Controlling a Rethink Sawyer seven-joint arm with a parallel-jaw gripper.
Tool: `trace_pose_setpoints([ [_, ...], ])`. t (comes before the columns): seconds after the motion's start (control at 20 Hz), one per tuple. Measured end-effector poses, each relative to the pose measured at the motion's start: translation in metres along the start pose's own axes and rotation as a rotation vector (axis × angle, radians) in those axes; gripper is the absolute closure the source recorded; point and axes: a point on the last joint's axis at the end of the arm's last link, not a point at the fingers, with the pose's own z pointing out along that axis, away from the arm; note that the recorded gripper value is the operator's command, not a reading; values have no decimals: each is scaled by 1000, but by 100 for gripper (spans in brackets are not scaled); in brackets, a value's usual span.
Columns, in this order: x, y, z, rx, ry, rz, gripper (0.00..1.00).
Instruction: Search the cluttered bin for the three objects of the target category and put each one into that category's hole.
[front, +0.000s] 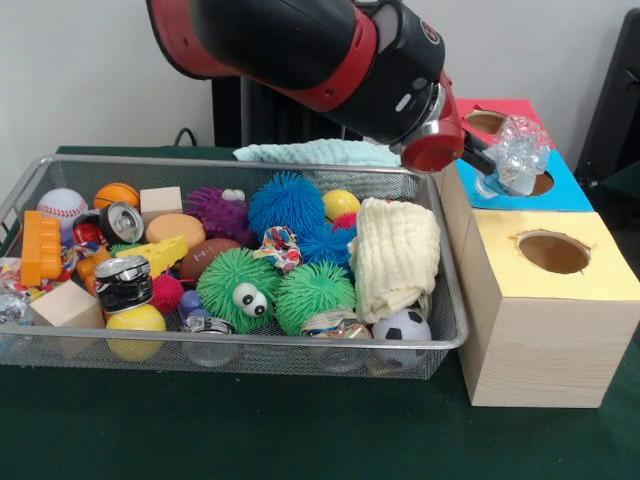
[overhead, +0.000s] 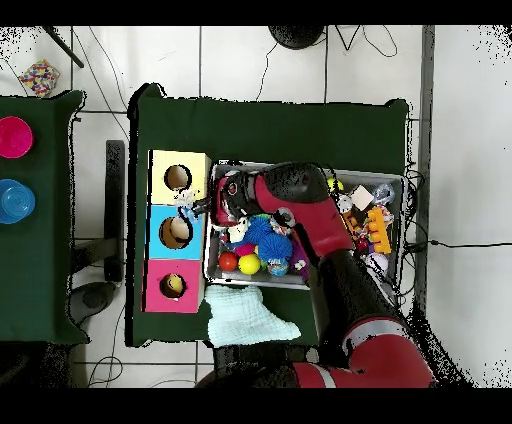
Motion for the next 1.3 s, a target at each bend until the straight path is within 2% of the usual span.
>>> trace_pose_setpoints([
  [0.25,5,-14,24,28,38,29,100],
  [0.6,16,-30,41,71,64,31,100],
  [0.75,15,-32,45,79,75,35,100],
  [0.95,11,-31,47,72,76,39,100],
  [1.3,-5,-23,59,30,37,53,100],
])
